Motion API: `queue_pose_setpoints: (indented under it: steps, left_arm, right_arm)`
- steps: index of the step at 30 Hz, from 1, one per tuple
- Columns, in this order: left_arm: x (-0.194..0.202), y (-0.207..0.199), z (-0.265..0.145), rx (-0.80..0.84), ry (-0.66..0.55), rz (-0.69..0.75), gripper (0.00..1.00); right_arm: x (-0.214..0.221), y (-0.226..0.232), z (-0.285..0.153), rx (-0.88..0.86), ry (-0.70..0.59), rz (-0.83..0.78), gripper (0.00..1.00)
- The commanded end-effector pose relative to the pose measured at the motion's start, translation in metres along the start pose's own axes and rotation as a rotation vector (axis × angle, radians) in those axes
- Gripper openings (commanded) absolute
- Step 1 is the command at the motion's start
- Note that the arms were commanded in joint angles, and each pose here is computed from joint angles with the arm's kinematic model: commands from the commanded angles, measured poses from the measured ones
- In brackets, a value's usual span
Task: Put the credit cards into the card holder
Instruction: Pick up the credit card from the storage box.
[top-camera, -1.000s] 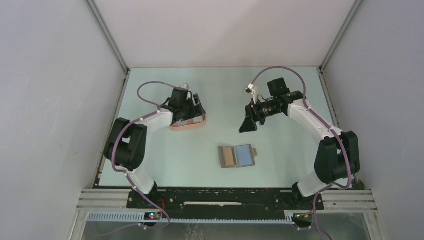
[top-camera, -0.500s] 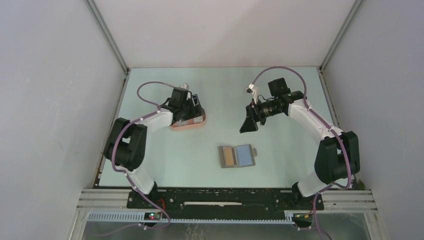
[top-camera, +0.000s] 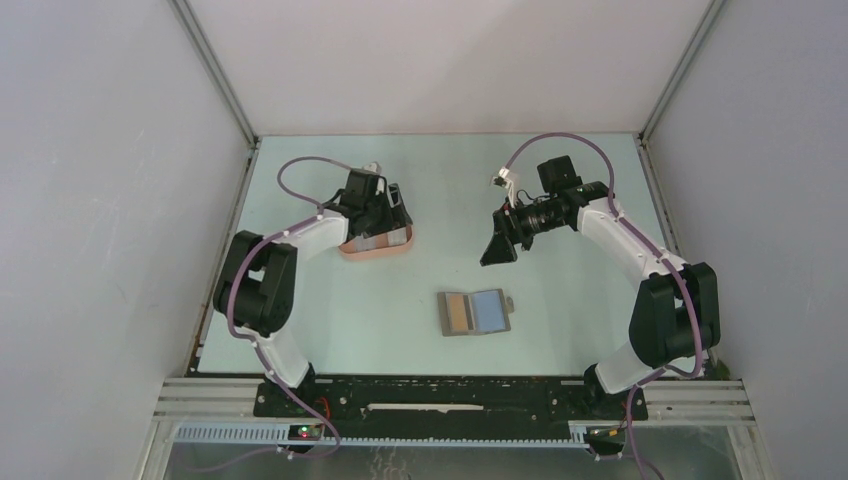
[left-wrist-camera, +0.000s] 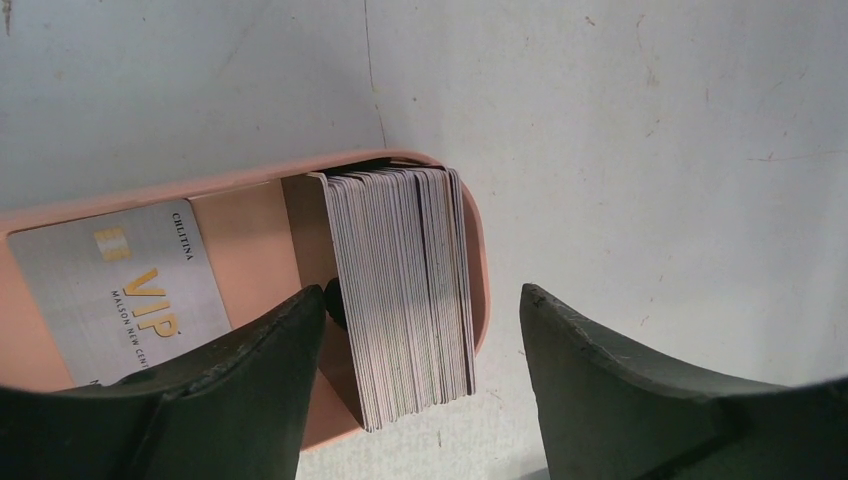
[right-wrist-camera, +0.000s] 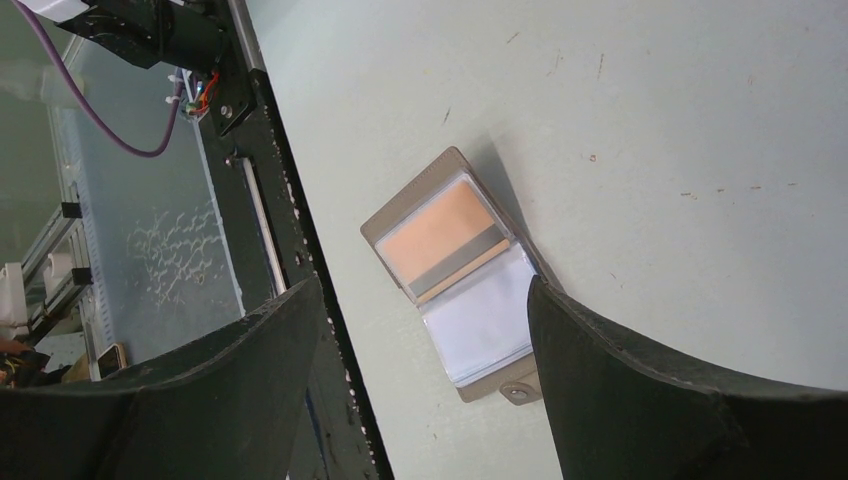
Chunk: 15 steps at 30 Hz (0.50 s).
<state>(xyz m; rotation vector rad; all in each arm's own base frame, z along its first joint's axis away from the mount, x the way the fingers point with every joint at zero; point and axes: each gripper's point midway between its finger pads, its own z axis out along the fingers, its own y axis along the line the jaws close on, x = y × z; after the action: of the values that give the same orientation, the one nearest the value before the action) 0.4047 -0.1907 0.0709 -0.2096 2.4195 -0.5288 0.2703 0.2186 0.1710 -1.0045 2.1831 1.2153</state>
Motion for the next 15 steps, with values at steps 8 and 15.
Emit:
queue_pose_setpoints:
  steps: [8,15]
  left_arm:
    - [-0.024,-0.02,-0.002,0.049,-0.041,0.031,0.76]
    - [-0.03,-0.03,-0.018,0.079,-0.069,0.036,0.74]
  right_arm:
    - [-0.016,0.005,-0.009,-0.008,-0.038,-0.052,0.84]
    - [-0.016,0.006,-0.009,-0.01,-0.039,-0.053,0.84]
